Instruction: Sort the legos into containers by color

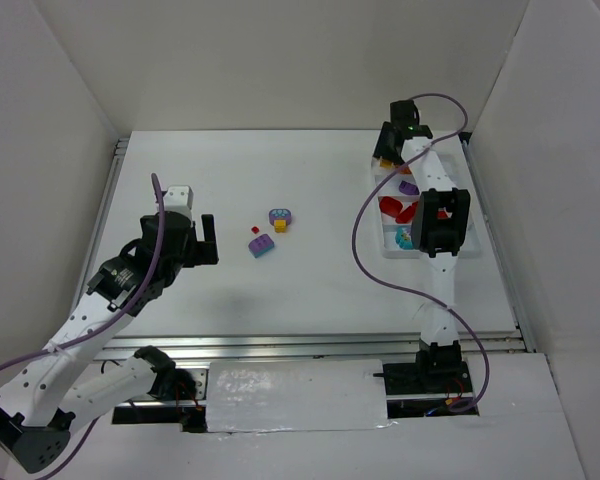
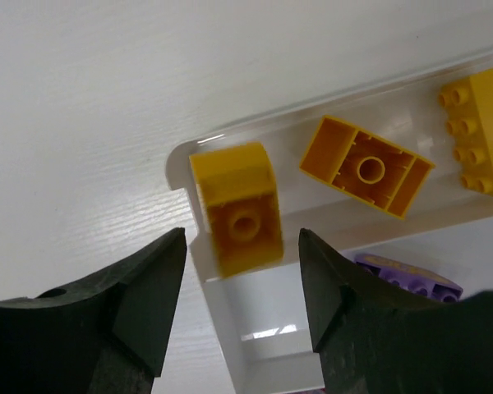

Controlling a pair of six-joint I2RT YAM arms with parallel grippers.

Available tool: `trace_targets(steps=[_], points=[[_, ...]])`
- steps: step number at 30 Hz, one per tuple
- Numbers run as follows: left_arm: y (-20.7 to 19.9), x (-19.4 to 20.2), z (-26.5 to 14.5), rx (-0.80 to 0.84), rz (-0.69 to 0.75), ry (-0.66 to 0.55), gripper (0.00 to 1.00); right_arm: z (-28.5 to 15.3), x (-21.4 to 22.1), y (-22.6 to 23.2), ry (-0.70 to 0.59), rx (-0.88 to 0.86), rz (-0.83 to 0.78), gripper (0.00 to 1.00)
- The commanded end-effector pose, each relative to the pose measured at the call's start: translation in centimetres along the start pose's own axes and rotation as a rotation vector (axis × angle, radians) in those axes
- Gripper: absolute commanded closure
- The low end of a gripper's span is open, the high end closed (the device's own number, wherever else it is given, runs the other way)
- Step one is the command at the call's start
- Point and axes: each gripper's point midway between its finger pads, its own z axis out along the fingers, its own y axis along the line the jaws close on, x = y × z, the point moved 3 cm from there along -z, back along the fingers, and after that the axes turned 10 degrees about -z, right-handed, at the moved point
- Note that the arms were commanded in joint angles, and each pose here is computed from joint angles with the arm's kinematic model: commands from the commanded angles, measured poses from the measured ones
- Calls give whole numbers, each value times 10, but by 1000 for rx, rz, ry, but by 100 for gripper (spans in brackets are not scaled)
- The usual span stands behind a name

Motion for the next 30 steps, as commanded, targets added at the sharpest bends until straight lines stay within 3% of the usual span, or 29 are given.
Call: trace_targets(steps=[1, 7, 10, 15, 20, 25, 30], points=[[-1, -6, 2, 8, 1, -30, 0, -1, -24, -5, -83, 21, -12, 33], [-1, -5, 2, 11, 3, -27, 1, -5, -31, -8, -106, 35, -19, 13], [-1, -6, 2, 8, 0, -30, 0, -27, -40, 4, -125, 13, -31, 10], [1, -7, 2, -3, -7, -33, 0, -98, -46, 62, -204, -28, -172, 8], [8, -10, 1, -46, -21, -47, 0, -134, 8, 140, -95, -163, -260, 1], [8, -10, 1, -41, -25, -47, 0, -156, 66, 195, -42, -172, -256, 1], [7, -10, 0, -33, -25, -45, 0, -176, 116, 234, -38, -181, -232, 16]])
